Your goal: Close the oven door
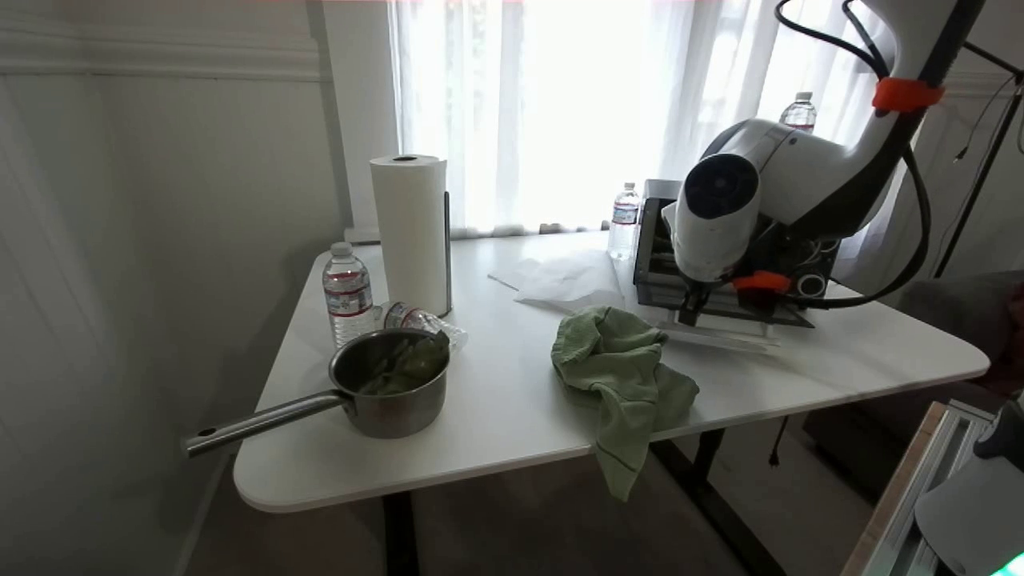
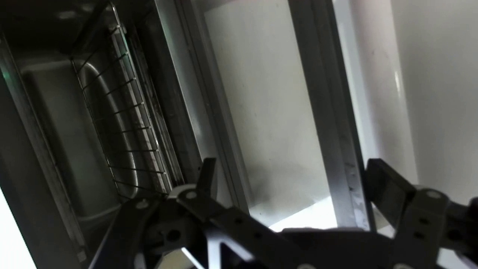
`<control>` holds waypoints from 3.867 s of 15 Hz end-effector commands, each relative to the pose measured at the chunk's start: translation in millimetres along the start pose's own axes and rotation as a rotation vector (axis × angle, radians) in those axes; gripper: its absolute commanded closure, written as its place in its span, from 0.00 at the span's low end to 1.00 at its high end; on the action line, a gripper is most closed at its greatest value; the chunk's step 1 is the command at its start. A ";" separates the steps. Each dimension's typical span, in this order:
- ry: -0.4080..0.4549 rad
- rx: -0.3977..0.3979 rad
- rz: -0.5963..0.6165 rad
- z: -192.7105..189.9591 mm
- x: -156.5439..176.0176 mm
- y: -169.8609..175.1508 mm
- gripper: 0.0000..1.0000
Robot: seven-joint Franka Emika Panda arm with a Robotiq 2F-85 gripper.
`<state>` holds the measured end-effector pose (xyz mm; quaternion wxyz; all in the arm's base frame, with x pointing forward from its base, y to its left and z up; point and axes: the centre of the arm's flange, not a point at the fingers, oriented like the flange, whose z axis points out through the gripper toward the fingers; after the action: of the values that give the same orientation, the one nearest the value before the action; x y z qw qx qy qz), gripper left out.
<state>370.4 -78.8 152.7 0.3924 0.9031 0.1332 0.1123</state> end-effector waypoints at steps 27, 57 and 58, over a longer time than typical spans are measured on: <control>0.157 -0.398 0.070 -69.2 25.4 103.6 0.00; -0.127 0.147 -0.245 -35.7 -9.2 13.2 0.00; -0.124 0.136 -0.240 -33.1 -8.4 13.2 0.00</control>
<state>350.9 -67.7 194.1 0.3361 0.9151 0.2224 -0.0138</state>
